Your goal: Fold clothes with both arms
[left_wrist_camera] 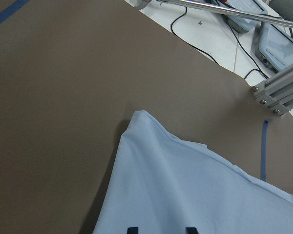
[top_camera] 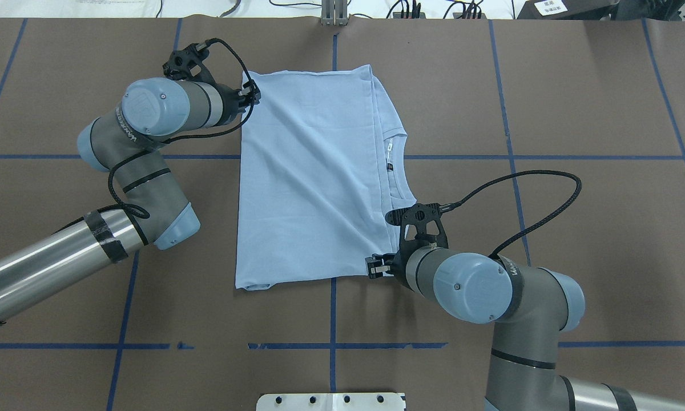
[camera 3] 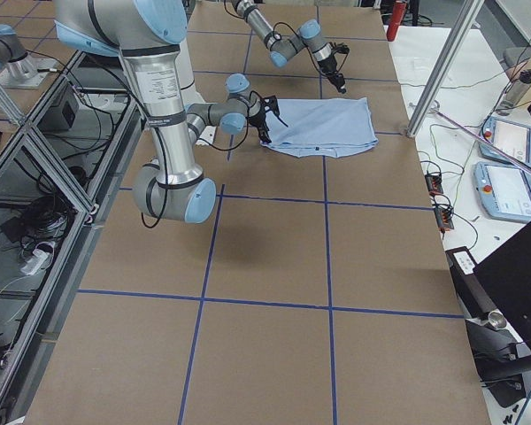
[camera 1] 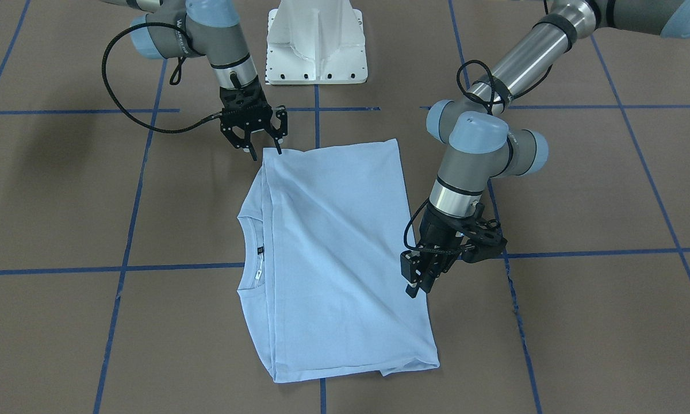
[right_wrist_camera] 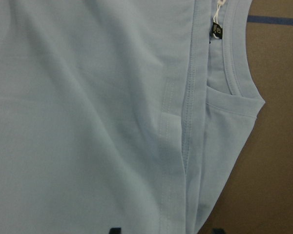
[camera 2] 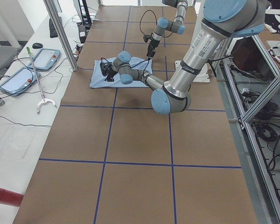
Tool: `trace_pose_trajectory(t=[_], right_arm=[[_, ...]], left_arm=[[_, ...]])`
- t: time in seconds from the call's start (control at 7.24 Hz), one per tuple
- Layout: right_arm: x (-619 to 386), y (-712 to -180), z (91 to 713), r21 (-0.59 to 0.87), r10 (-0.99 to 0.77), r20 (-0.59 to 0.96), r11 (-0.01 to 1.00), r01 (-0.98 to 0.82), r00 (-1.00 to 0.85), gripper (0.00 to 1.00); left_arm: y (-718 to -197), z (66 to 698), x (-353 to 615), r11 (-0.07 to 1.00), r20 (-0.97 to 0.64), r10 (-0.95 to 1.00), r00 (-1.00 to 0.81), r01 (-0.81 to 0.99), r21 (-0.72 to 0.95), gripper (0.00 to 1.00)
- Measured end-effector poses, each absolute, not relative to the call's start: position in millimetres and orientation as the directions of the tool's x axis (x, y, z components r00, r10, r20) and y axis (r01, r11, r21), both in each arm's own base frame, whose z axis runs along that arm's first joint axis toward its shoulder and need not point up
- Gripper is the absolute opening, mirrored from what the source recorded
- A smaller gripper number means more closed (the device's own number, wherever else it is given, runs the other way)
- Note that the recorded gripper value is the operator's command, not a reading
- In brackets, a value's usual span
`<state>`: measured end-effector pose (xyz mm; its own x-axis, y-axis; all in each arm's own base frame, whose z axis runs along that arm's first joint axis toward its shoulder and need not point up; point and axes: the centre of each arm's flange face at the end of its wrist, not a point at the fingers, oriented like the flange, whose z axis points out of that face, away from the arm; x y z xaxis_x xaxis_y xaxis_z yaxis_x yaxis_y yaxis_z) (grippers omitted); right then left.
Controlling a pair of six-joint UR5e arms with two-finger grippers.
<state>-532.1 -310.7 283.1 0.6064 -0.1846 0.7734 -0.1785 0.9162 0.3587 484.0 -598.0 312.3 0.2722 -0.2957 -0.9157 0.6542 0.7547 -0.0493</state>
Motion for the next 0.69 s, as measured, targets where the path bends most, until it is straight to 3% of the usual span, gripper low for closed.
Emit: trace_pose_trajectory(t=[0.28,0.69], right_arm=[[-529.9,-309.5,275.4,0.119,0.086,0.851,0.929,-0.350,0.517,0.70],[-545.1,-311.1,277.3,-0.240,0.467,0.816,0.810,-0.535,0.342,0.77]], left_arm=[[-596.1,310.3,483.6,0.757,-0.918,-0.291,0.269,0.652,-0.049,0.43],[-572.6,263.8,447.2,0.786,-0.959,-0.220,0.182,0.615,-0.063,0.43]])
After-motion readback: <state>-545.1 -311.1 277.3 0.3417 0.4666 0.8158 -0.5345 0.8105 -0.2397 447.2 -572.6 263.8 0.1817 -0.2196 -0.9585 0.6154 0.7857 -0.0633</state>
